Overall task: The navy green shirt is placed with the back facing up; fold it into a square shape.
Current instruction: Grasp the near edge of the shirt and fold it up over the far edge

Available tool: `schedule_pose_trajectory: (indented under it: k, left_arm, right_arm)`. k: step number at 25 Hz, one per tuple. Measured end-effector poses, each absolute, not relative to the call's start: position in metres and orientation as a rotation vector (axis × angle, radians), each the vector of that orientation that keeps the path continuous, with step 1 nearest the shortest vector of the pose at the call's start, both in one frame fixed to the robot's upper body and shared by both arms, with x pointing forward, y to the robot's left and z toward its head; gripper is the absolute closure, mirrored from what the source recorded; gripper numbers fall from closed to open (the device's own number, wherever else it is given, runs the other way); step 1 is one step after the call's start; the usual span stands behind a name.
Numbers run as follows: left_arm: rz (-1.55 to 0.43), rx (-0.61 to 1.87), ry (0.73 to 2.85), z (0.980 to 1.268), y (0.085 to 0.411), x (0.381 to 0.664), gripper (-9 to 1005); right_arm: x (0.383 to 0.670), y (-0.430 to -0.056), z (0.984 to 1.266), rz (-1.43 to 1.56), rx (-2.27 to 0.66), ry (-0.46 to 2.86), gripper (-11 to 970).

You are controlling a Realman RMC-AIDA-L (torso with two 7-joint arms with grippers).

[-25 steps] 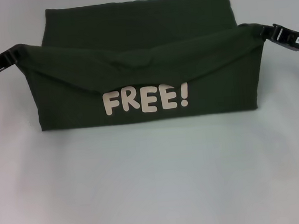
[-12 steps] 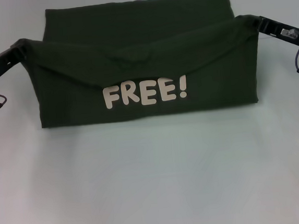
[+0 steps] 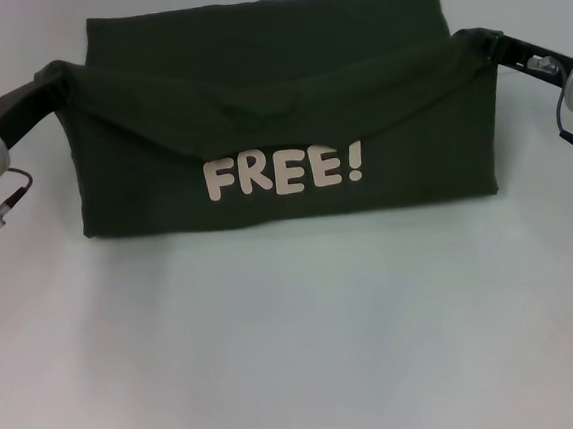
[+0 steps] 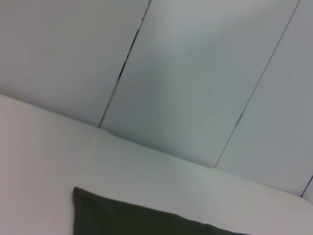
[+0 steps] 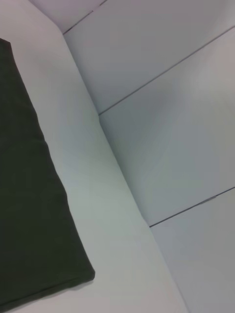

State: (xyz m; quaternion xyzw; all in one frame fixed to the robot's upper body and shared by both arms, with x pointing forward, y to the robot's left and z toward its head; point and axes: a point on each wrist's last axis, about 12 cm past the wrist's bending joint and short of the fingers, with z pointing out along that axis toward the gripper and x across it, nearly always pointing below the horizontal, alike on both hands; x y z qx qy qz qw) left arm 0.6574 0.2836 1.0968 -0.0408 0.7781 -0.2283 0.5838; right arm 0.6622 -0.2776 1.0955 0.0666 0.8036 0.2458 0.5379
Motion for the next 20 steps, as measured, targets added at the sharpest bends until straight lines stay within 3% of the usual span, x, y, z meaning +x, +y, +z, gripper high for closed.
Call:
schedule_pose_trajectory:
  k: [20]
  left_arm:
    - [-0.415, -0.014, 1.756, 1.093, 0.260, 0.659, 968]
  right_arm:
    - [0.668, -0.266, 1.091, 0.515, 0.158, 1.888, 916]
